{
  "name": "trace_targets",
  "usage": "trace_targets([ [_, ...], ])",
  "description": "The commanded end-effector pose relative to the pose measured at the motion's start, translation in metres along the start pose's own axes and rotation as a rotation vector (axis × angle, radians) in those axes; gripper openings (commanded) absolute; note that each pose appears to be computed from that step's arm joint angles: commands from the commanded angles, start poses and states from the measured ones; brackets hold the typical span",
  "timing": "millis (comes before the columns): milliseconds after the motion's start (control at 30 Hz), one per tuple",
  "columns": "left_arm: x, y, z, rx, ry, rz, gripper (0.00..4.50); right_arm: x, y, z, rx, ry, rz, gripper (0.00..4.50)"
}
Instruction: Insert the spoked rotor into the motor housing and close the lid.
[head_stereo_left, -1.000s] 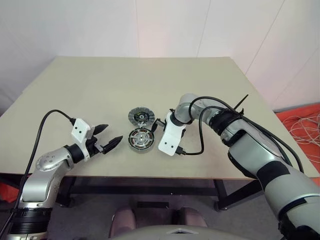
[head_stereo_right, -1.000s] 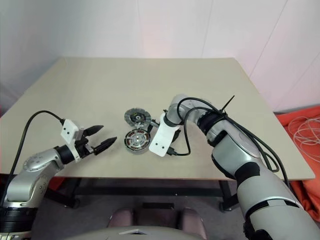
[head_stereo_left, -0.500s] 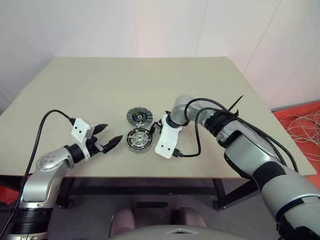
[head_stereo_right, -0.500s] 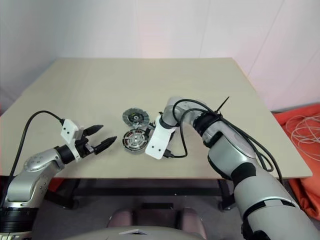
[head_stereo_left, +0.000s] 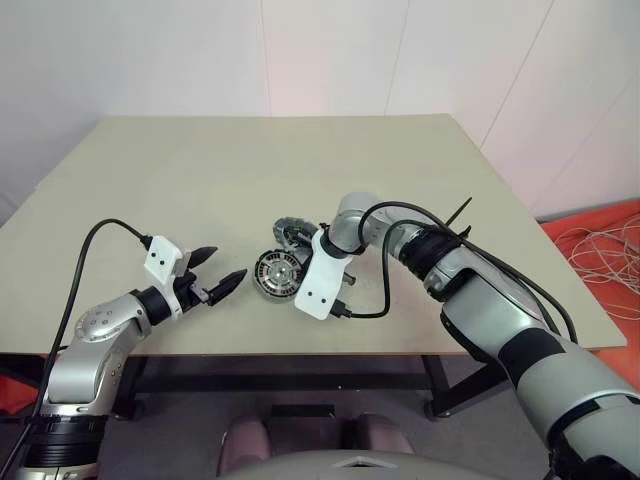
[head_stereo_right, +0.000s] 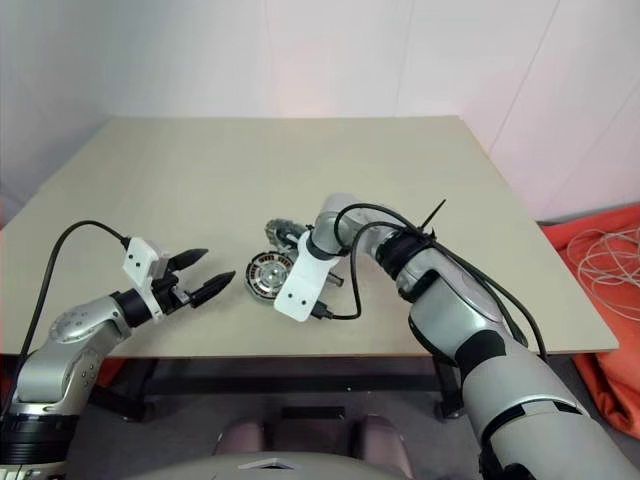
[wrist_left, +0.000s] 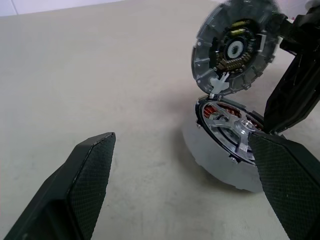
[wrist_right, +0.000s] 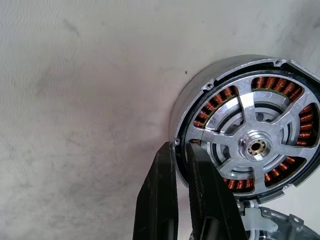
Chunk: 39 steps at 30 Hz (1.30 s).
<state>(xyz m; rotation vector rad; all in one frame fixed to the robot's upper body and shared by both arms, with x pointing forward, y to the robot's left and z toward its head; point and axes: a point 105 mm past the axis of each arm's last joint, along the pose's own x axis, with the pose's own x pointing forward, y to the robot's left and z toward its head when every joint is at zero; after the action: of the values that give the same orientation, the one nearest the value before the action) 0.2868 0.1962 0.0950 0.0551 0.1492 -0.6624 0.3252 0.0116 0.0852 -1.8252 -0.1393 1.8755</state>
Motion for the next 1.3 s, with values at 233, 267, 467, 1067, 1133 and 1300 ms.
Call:
trace_targets([
  [233,0.004,-0.001,0.016,0.044,-0.054,-0.009,4.5,-0.02,-0.018,0.012,0.293,0.0,-0.091,0.0],
  [267,0.004,-0.001,0.016,0.044,-0.054,-0.01,4.5,-0.022,-0.017,0.011,0.341,0.018,-0.093,0.0],
  [467,0.009,0.002,0.017,0.048,-0.052,-0.02,4.5,-0.045,-0.017,0.018,0.614,0.03,-0.083,0.0],
  [1067,0.018,0.005,0.017,0.059,-0.055,-0.038,4.5,-0.039,-0.003,-0.003,0.839,0.122,-0.155,0.0],
  [1133,0.018,0.005,0.017,0.059,-0.054,-0.036,4.5,-0.038,-0.007,0.003,0.848,0.088,-0.154,0.0],
  [1300,0.016,0.005,0.016,0.057,-0.052,-0.03,4.5,-0.04,-0.023,0.019,0.868,0.008,-0.177,0.0],
])
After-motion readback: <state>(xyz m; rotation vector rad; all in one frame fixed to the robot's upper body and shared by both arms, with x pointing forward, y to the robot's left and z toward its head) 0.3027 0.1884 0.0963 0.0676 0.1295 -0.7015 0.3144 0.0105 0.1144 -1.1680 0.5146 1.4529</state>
